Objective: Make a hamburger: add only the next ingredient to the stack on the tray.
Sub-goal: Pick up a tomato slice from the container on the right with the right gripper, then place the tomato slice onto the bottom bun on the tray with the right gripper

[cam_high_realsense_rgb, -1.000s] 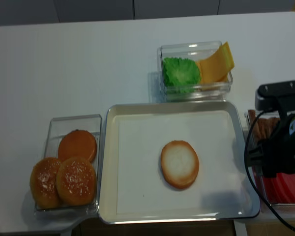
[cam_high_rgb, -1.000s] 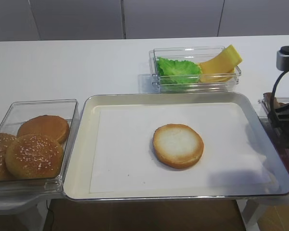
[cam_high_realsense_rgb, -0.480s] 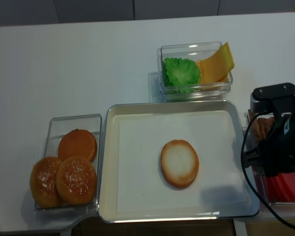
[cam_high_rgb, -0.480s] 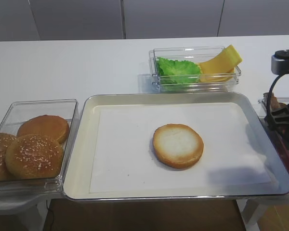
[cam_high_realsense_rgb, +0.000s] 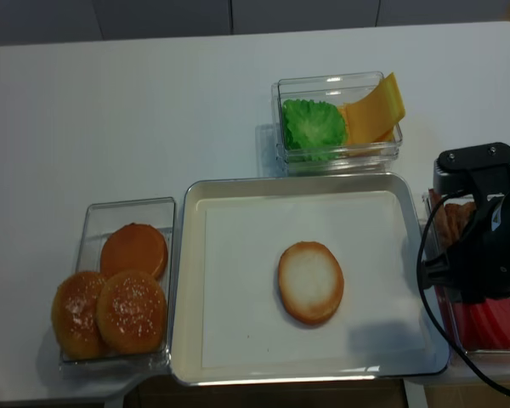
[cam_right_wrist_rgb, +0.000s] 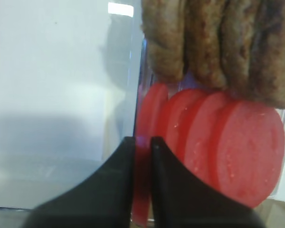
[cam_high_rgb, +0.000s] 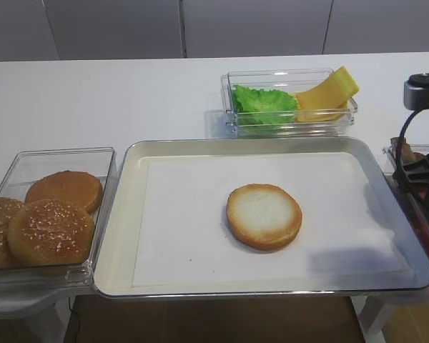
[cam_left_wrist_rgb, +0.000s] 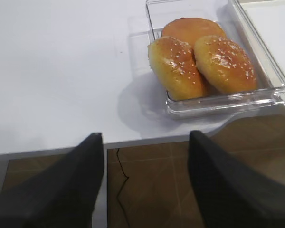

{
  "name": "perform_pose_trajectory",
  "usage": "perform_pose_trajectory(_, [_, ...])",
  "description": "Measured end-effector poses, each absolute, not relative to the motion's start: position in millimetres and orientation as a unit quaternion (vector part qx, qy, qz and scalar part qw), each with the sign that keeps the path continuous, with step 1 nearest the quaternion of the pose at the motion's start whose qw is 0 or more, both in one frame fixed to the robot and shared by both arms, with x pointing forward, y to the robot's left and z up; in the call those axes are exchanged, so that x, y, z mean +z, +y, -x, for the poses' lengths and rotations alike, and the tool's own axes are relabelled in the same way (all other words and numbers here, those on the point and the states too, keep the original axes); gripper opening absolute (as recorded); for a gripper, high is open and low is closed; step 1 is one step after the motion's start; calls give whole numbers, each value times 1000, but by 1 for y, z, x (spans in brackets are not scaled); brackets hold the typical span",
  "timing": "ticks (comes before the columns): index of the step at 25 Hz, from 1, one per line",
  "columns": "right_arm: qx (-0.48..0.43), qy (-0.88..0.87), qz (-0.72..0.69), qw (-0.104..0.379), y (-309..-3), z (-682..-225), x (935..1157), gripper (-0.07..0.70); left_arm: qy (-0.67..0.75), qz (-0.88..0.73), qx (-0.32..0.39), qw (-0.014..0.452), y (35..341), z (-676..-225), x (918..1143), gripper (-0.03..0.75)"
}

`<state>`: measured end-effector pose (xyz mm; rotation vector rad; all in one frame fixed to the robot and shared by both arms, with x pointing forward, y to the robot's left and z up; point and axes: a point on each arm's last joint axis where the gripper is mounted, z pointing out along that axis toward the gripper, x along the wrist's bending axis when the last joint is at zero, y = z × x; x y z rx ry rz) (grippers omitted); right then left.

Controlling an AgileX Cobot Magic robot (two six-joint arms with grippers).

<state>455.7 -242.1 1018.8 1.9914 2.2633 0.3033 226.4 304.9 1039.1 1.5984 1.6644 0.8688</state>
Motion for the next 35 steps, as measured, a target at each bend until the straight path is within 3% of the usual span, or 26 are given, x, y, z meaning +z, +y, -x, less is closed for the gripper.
perform_pose_trajectory(16, [139,735,-660,76,-246,-436,1046,60,637,-612,332,332,305,-226,1039,422])
perform_pose_trajectory(27, [202,724,-650,108,-248,-422,1118,58,637,-612,332,332,305,-226,1039,422])
perform_pose_trajectory(35, [244,740,-618,106,-230,-424,1136,58,637,-612,332,332,305,-226,1039,422])
